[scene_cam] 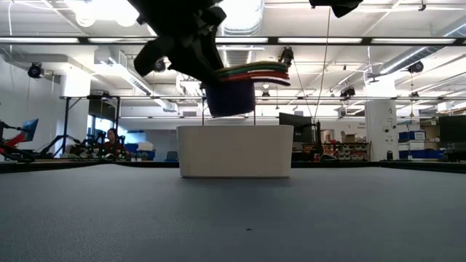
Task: Nest measuring cups in basket
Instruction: Put the stacked measuring cups into the white bin
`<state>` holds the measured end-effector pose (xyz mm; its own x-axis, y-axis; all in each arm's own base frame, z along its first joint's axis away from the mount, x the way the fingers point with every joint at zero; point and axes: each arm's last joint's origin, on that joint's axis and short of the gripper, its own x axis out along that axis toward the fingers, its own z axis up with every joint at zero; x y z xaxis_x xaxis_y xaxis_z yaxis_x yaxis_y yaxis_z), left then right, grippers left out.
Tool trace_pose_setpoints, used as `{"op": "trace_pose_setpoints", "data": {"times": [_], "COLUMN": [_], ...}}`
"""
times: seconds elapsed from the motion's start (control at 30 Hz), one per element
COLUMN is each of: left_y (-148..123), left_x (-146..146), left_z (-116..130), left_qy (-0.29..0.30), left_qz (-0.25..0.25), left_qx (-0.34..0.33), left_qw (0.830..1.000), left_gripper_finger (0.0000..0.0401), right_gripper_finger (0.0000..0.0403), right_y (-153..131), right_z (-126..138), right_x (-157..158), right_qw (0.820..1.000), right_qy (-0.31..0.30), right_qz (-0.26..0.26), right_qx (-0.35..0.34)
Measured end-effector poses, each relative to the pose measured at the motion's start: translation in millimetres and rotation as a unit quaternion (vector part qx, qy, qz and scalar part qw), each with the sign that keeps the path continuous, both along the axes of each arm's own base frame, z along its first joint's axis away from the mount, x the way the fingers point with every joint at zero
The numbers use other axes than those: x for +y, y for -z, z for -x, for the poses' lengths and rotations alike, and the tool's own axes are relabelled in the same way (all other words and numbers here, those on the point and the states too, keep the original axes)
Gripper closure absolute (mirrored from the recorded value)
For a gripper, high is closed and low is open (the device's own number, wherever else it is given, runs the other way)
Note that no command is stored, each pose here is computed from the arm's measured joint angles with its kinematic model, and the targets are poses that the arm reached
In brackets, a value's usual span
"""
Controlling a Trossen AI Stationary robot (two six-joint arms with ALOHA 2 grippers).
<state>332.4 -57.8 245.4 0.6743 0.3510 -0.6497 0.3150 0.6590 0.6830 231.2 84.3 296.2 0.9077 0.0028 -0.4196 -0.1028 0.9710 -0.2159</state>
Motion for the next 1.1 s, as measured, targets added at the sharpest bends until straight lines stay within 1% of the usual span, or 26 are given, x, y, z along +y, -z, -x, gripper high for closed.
{"op": "trace_pose_setpoints", "data": {"times": [0.2,0.4,0.67,1.0,1.1], "left_y": [1,2,9,16,20], "left_x": [22,36,42,51,55], "left_z": [-3,-5,-3,0,0], "left_qy": [-0.007,-0.003,0.005,-0.005,0.004], "left_qz": [0.015,0.046,0.07,0.07,0.09], "left_qx": [0.008,0.013,0.028,0.037,0.039], "left_qw": [1.0,0.999,0.997,0.997,0.995], "left_gripper_finger": [0.0327,0.0327,0.0327,0.0327,0.0327], "right_gripper_finger": [0.0394,0.0394,0.0394,0.0394,0.0394], "right_y": [-1,-1,0,0,0], "right_z": [1,1,1,1,1], "right_x": [0,0,0,0,0], "right_qw": [1.0,1.0,1.0,1.0,1.0], "right_qy": [-0.001,-0.002,-0.004,-0.004,-0.004], "right_qz": [0.002,0.004,0.009,0.009,0.009], "right_qx": [-0.001,-0.001,0.001,0.0,0.0]}}
